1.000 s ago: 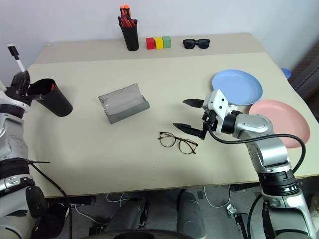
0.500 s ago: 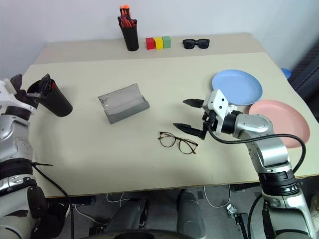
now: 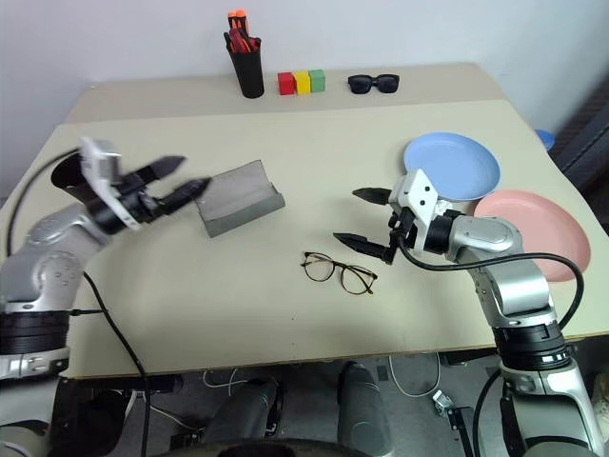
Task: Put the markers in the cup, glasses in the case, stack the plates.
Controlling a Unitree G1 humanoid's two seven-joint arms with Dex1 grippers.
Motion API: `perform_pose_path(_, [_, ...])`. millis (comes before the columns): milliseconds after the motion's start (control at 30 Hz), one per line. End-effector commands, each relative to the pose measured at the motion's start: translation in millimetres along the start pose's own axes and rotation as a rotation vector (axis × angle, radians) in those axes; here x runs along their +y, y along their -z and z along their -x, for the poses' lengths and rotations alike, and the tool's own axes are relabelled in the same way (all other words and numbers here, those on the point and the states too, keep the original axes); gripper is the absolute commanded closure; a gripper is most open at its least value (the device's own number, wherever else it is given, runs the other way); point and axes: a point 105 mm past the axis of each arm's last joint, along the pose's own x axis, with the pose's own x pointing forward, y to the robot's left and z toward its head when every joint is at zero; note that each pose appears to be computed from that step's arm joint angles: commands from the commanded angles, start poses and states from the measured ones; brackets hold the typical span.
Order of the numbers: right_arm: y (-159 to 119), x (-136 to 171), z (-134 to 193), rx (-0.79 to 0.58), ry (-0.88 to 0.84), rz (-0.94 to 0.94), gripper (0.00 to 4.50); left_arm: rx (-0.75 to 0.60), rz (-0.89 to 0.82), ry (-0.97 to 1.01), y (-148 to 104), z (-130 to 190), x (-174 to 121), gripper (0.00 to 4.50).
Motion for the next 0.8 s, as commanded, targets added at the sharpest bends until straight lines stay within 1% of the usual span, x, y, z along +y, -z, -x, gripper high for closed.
perform_pose_path(33, [-14.3, -4.1, 3.9, -0.039, 0.031, 0.059, 0.00, 0.096, 0.018, -0.002, 22.5, -29.2, 2.3, 0.04])
perform_pose_path(100, [-15.1, -1.8, 2.8, -0.039, 0.031, 0.069, 0.00, 0.111, 0.035, 0.005, 27.3, -37.1, 3.9, 0.04])
perform_pose_path(167, [-16.7, -1.3, 3.9, -0.046, 0.042, 0.064, 0.00, 0.147, 0.010, -0.015, 33.3, -45.0, 8.8, 0.04])
perform_pose_path(233, [-16.0, -1.9, 7.4, -0.040, 0.058, 0.070, 0.00, 0.186, 0.026, -0.031, 42.4, -52.2, 11.1, 0.04])
perform_pose_path(333, [-15.8, -1.6, 10.7, -0.037, 0.075, 0.074, 0.00, 0.229, 0.083, 0.083, 51.3, -59.7, -8.6, 0.04])
perform_pose_path(433, [-15.6, -0.7, 11.1, -0.038, 0.085, 0.077, 0.00, 0.266, 0.096, 0.114, 54.9, -61.3, -15.1, 0.85])
perform_pose_path(567, [-15.5, -1.5, 11.0, -0.040, 0.097, 0.083, 0.00, 0.367, 0.119, 0.132, 68.4, -52.7, -16.9, 2.87])
perform_pose_path(667, [-15.6, -2.2, 10.5, -0.041, 0.098, 0.087, 0.00, 0.380, 0.120, 0.137, 67.9, -49.0, -16.0, 4.41])
perform_pose_path(800, [-15.9, -3.5, 9.3, -0.044, 0.097, 0.092, 0.00, 0.411, 0.116, 0.161, 69.1, -43.7, -17.6, 4.46])
